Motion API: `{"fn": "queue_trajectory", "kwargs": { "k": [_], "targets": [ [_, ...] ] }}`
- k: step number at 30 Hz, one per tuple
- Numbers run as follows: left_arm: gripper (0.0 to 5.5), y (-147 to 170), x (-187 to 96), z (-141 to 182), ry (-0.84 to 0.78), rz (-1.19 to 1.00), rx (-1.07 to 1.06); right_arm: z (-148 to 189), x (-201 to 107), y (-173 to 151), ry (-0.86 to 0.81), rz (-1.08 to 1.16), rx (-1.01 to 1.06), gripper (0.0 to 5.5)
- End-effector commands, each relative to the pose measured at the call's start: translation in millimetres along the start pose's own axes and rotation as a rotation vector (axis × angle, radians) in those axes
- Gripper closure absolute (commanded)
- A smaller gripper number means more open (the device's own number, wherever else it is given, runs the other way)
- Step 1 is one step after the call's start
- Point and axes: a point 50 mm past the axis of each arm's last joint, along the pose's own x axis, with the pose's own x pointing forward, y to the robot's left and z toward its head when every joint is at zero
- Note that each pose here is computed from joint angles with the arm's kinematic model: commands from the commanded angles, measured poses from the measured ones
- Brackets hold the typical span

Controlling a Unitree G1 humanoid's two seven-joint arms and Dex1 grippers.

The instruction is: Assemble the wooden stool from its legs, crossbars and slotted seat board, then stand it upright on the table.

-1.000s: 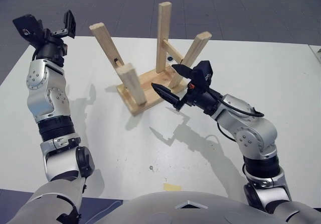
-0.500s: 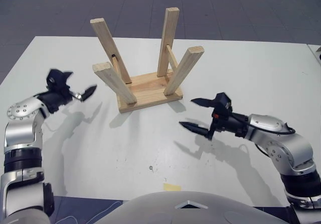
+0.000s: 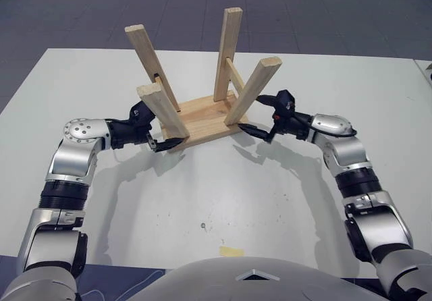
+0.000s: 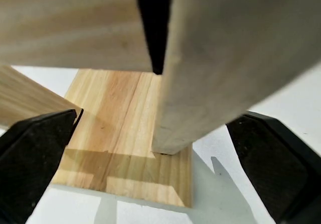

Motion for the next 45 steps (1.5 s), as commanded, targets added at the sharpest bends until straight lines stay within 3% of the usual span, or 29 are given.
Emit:
{"fn": "queue_trajectory", "kwargs": {
  "k": [1, 4, 9, 14, 23, 31, 38, 42, 45],
  "targets": [
    [0.11, 2, 15, 3, 0.030, -0.012, 0.073, 1, 24, 14, -0.017, 0.105, -0.020, 0.10],
    [0.11, -1, 28, 1, 0.037, -0.009, 0.117, -2, 26, 29, -0.012, 0.200, 0.000, 0.10],
    [0.11, -14, 32, -2, 0.028, -0.043, 0.121, -10, -13, 54, 0.086, 0.324, 0.020, 0.10],
    [0.11, -37, 35, 3, -0.017, -0.115, 0.104, -3, -37, 72, 0.089, 0.289, 0.031, 0.10],
    [0.11, -33, 18, 8, -0.083, -0.112, -0.068, -8, -74, 65, -0.016, 0.051, 0.239, 0.10],
    [0.11, -31, 14, 4, -0.082, -0.089, -0.108, 3, -72, 77, -0.049, 0.123, 0.296, 0.10],
    [0.11, -34, 17, 4, -0.088, -0.155, -0.163, -11, -76, 56, -0.003, 0.081, 0.333, 0.10],
    [0.73, -30, 15, 1, -0.089, -0.161, -0.244, -16, -78, 47, 0.010, 0.090, 0.361, 0.10],
    [1.33, -30, 22, 1, -0.093, -0.171, -0.273, -19, -70, 44, 0.013, 0.108, 0.366, 0.60]
  ]
}}
